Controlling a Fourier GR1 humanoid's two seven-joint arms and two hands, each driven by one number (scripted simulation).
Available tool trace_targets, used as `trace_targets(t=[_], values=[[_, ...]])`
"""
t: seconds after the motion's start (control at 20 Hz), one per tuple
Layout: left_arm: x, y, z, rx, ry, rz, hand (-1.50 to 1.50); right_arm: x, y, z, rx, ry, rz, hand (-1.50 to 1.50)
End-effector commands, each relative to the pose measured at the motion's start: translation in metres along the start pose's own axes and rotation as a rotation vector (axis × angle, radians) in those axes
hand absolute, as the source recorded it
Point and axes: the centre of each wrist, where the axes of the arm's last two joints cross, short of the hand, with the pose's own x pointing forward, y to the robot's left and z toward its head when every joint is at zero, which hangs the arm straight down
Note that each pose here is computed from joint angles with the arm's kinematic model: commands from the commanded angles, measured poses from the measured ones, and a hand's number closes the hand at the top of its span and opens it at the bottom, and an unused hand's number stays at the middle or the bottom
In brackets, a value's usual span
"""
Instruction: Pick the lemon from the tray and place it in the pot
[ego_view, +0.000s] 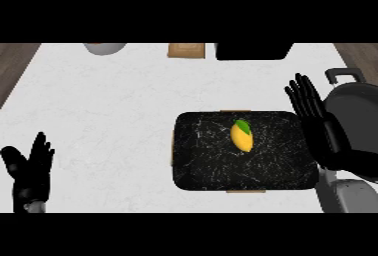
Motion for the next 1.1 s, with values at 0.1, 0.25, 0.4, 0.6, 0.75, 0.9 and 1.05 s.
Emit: trace_targets(t=[0.1,0.25,0.4,0.6,0.75,0.9,1.05], values=[[0.057,-0.033,-0.001,-0.156,-0.264,0.038,0.0,0.018,-0.045,-0.053,0.15,-0.041,0.044,1.5],[0.124,-0.057,0.007,-0.317,-0.507,0.079,0.0,0.02,-0.036,-0.076,0.31,-0.063,0.06,1.5],[0.116,-0.071,0.013,-0.393,-0.454,0.094,0.0,0.005,-0.064,-0.072,0.251,-0.058,0.41,-1.5],[0.135,-0.07,0.007,-0.397,-0.455,0.117,0.0,-0.028,-0.074,-0.071,0.323,-0.198,0.244,-1.5],[0.133,-0.061,0.008,-0.392,-0.453,0.096,0.0,-0.023,-0.097,-0.077,0.395,-0.291,0.241,-1.5],[0.135,-0.063,0.007,-0.378,-0.456,0.114,0.0,-0.005,-0.114,-0.098,0.495,-0.266,0.27,-1.5],[0.125,-0.051,0.004,-0.381,-0.429,0.093,0.0,0.002,-0.098,-0.108,0.651,-0.167,0.386,-1.5]])
